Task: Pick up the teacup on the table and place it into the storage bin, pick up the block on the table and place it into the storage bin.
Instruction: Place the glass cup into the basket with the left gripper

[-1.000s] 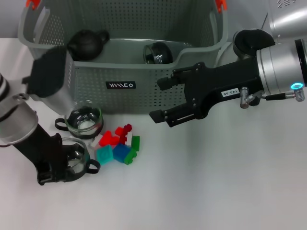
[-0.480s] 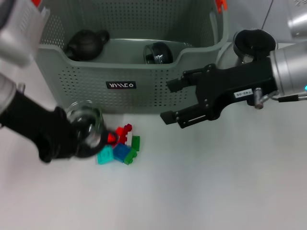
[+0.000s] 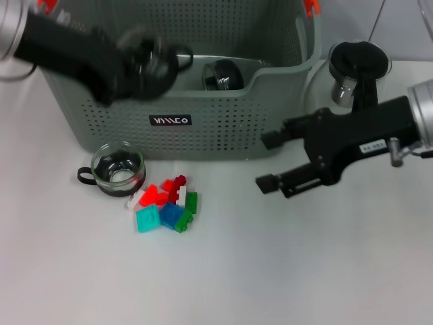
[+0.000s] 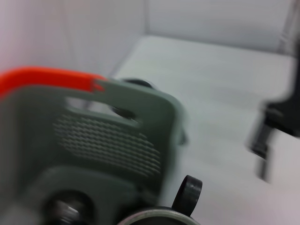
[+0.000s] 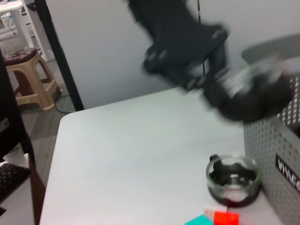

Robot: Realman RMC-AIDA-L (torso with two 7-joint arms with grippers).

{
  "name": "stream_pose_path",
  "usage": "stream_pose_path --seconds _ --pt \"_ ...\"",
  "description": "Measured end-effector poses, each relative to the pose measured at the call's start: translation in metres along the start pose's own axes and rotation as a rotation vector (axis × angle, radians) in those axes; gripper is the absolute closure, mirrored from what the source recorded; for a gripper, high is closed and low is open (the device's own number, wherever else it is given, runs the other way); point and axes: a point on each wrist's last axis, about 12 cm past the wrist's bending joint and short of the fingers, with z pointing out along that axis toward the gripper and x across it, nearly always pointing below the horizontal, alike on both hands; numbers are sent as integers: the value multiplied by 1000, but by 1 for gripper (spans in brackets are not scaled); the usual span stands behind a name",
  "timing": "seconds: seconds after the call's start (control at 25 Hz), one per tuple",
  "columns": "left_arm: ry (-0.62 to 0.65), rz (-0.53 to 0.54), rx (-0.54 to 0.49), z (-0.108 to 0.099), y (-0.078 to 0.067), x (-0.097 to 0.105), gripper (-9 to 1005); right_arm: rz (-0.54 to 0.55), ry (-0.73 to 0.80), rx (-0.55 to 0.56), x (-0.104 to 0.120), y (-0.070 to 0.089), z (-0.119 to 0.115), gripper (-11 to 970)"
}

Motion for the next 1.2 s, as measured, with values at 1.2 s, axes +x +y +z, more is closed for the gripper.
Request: stream_pose_path --seconds 1.2 --pt "17 -277 -394 111 75 -34 951 30 91 -36 17 -2 -14 77"
